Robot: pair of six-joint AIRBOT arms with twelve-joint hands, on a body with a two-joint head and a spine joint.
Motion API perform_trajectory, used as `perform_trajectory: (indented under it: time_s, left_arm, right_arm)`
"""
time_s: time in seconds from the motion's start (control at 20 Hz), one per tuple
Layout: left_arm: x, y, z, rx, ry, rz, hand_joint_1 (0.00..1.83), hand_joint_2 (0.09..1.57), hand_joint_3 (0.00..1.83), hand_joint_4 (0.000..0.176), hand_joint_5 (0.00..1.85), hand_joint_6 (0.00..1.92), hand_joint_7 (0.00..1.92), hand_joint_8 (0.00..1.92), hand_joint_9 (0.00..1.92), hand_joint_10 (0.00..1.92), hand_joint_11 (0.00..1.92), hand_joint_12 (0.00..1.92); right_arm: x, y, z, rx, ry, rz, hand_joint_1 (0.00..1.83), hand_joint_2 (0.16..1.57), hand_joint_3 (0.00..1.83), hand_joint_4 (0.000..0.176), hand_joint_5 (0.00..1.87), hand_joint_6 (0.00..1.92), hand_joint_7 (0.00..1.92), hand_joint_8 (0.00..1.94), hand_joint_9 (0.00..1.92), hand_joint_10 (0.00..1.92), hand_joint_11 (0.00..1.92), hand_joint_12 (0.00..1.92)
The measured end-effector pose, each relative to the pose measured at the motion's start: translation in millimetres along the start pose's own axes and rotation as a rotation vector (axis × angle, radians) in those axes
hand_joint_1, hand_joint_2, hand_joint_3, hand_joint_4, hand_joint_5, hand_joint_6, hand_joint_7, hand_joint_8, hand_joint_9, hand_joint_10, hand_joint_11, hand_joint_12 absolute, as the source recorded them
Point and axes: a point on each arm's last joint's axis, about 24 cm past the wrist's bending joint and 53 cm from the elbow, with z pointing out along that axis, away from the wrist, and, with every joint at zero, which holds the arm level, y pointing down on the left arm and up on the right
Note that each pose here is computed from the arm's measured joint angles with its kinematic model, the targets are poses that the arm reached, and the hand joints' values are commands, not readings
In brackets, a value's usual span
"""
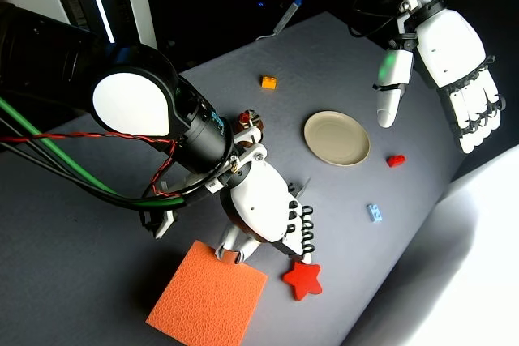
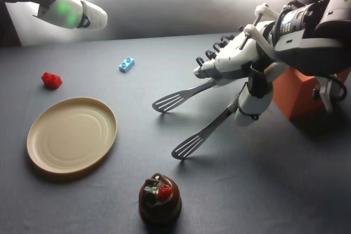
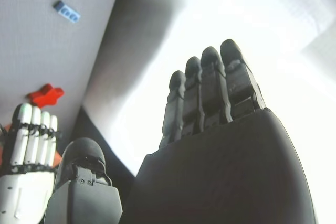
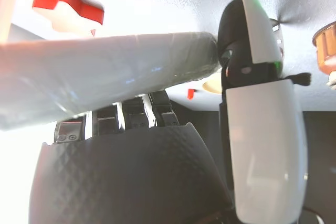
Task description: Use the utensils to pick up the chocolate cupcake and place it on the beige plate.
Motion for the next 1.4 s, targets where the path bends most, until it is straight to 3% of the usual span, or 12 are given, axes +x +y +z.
perform_trajectory:
  time_s: [0.15,0.75,0.8,0.95,1.05,1.4]
  left_arm:
    - [0.0,0.0,0.0,0.000,0.000,0.006,0.00,1.10,0.00,0.000,0.10,0.00,0.12,0.00,0.11,0.00,0.00,0.19]
    - [0.3,-0.4,-0.2,0.001,0.001,0.007,0.00,1.10,0.00,0.000,0.09,0.00,0.10,0.00,0.10,0.00,0.00,0.15]
    - [0.3,-0.4,-0.2,0.001,0.001,0.007,0.00,1.10,0.00,0.000,0.11,0.00,0.12,0.00,0.11,0.00,0.00,0.21]
    - [0.4,-0.6,-0.2,0.001,0.001,0.007,0.00,1.10,0.00,0.000,0.07,0.00,0.08,0.00,0.09,0.00,0.00,0.13]
    - [0.6,-1.0,-0.3,0.002,0.001,0.007,0.00,1.10,0.00,0.000,0.06,0.00,0.07,0.00,0.08,0.00,0.00,0.07]
    - [0.6,-1.0,-0.3,0.002,0.001,0.007,0.00,1.11,0.00,0.000,0.10,0.00,0.11,0.00,0.11,0.00,0.00,0.14]
  right_arm:
    - [4.1,3.1,1.8,-0.026,0.020,0.024,0.82,1.02,0.00,0.000,0.00,0.00,0.00,0.00,0.00,0.00,0.00,0.00]
    - [5.9,3.5,5.7,-0.033,0.018,0.018,0.78,1.02,0.00,0.000,0.00,0.00,0.00,0.00,0.00,0.00,0.04,0.05]
    - [5.2,2.7,6.1,-0.032,0.017,0.023,0.78,1.02,0.00,0.000,0.01,0.01,0.00,0.00,0.00,0.00,0.01,0.20]
    - [4.3,0.4,6.5,-0.027,0.016,0.025,0.81,1.02,0.00,0.000,0.00,0.00,0.00,0.00,0.00,0.00,0.00,0.22]
    - [4.5,0.3,6.5,-0.027,0.017,0.025,0.83,1.01,0.00,0.000,0.03,0.00,0.00,0.00,0.03,0.00,0.00,0.35]
    - [4.3,0.3,6.5,-0.027,0.016,0.025,0.76,1.04,0.01,0.000,0.04,0.00,0.02,0.00,0.04,0.00,0.00,0.35]
